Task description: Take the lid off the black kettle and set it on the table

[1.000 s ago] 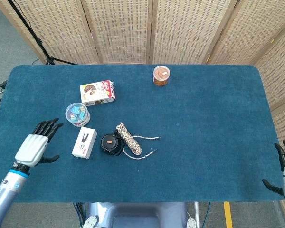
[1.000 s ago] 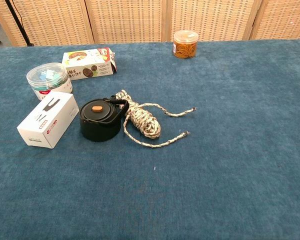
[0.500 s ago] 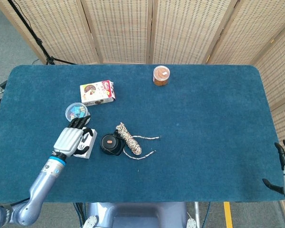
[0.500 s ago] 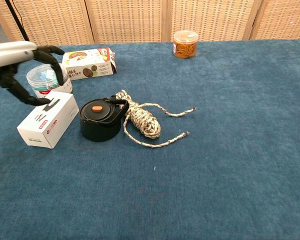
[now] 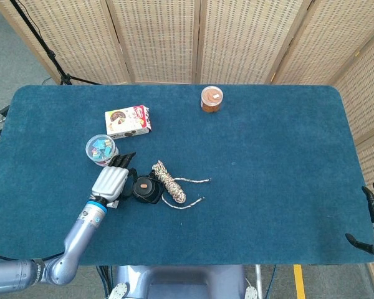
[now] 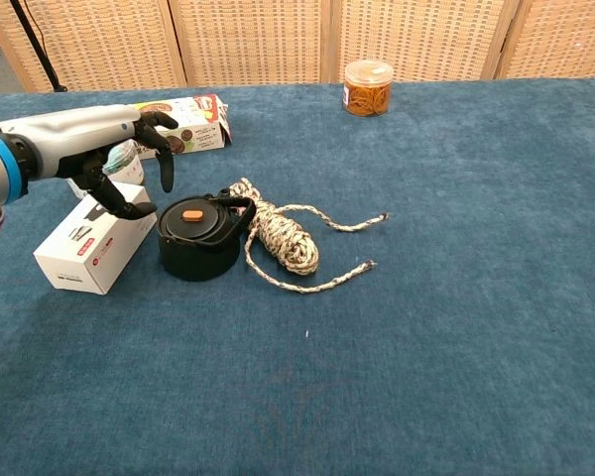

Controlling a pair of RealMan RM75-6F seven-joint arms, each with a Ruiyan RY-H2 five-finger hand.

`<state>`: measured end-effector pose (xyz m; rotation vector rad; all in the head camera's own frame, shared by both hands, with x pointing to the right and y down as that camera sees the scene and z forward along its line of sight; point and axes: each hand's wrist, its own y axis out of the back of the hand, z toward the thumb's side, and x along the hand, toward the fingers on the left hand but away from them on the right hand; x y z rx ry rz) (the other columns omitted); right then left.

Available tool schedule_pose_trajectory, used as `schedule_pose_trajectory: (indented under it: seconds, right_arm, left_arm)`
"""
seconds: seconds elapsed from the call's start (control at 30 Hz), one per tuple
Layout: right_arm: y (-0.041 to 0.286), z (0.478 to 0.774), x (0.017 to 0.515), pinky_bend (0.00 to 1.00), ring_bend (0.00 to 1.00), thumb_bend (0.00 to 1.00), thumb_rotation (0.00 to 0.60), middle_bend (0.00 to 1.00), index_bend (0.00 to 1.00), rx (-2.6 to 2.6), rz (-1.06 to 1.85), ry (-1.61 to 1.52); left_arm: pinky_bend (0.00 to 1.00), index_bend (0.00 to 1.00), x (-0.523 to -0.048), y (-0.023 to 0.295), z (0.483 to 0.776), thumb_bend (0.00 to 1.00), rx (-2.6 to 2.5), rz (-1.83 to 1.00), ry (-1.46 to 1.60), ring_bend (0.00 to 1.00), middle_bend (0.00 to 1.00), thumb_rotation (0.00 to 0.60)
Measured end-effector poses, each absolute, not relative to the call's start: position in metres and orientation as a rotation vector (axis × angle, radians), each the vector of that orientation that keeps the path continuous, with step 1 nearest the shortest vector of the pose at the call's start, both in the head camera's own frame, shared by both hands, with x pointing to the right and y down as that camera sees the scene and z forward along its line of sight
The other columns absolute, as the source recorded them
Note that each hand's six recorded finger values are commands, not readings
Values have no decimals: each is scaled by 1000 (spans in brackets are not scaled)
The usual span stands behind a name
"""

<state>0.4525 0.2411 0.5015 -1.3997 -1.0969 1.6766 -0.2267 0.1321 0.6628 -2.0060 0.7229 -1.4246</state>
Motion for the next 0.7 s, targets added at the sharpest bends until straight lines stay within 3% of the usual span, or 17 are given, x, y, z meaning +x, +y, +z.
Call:
schedule_pose_trajectory:
  seconds: [0.7]
  right_arm:
    - [241, 503, 453, 0, 0, 0, 600, 0, 0, -1405, 1683, -1094]
  left_arm:
    - [0, 528, -204, 129, 676, 348, -1975, -1477, 697, 0, 0, 600]
